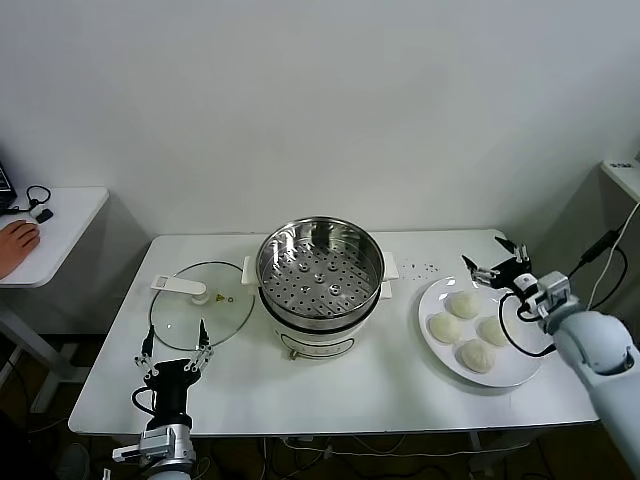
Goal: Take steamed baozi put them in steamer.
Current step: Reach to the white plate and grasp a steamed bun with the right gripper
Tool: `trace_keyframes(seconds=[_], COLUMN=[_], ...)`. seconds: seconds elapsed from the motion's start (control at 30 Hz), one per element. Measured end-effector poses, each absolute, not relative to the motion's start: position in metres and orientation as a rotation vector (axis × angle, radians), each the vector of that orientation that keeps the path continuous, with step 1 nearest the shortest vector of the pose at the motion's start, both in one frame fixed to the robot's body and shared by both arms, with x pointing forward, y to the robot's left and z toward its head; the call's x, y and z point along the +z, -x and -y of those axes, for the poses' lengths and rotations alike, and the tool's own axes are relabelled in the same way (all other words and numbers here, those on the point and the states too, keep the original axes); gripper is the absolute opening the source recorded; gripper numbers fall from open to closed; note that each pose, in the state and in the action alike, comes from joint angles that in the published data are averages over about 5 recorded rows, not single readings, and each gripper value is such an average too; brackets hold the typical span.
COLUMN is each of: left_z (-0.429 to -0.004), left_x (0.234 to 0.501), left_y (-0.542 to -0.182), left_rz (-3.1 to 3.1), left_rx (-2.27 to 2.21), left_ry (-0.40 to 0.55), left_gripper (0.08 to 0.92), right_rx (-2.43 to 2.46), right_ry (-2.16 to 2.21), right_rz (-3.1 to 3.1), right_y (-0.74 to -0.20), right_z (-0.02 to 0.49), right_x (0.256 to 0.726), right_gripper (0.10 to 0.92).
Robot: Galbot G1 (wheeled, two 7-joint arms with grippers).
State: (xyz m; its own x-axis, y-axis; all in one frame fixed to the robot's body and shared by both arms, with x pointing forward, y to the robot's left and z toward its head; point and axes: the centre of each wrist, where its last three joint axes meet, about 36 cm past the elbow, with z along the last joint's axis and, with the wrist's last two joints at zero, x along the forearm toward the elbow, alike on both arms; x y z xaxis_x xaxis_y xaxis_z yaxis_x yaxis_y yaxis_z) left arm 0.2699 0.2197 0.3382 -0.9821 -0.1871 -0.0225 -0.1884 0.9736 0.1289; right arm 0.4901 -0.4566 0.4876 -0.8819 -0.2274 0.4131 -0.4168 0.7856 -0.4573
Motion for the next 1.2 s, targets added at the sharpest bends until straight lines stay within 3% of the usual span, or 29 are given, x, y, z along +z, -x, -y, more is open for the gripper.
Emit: trace_keyframes(seconds=[0.3, 1.2], left_z=[-0.211, -0.208], left_x=[0.331, 0.32], left_y=[-0.268, -0.261], left_rz=[-3.11, -3.13], left_rx=[0.211, 0.246], left_ry=[0.255, 0.226], left_gripper=[0.823, 0.823], right_rx=[0.968, 1.179], right_ry=[-0.691, -1.179], right_rz=[2.386, 1.641], right_y=[-0.522, -0.637], right_z=[0.476, 0.469], right_x=[0.524, 0.557], right_gripper=[0.823, 0.823])
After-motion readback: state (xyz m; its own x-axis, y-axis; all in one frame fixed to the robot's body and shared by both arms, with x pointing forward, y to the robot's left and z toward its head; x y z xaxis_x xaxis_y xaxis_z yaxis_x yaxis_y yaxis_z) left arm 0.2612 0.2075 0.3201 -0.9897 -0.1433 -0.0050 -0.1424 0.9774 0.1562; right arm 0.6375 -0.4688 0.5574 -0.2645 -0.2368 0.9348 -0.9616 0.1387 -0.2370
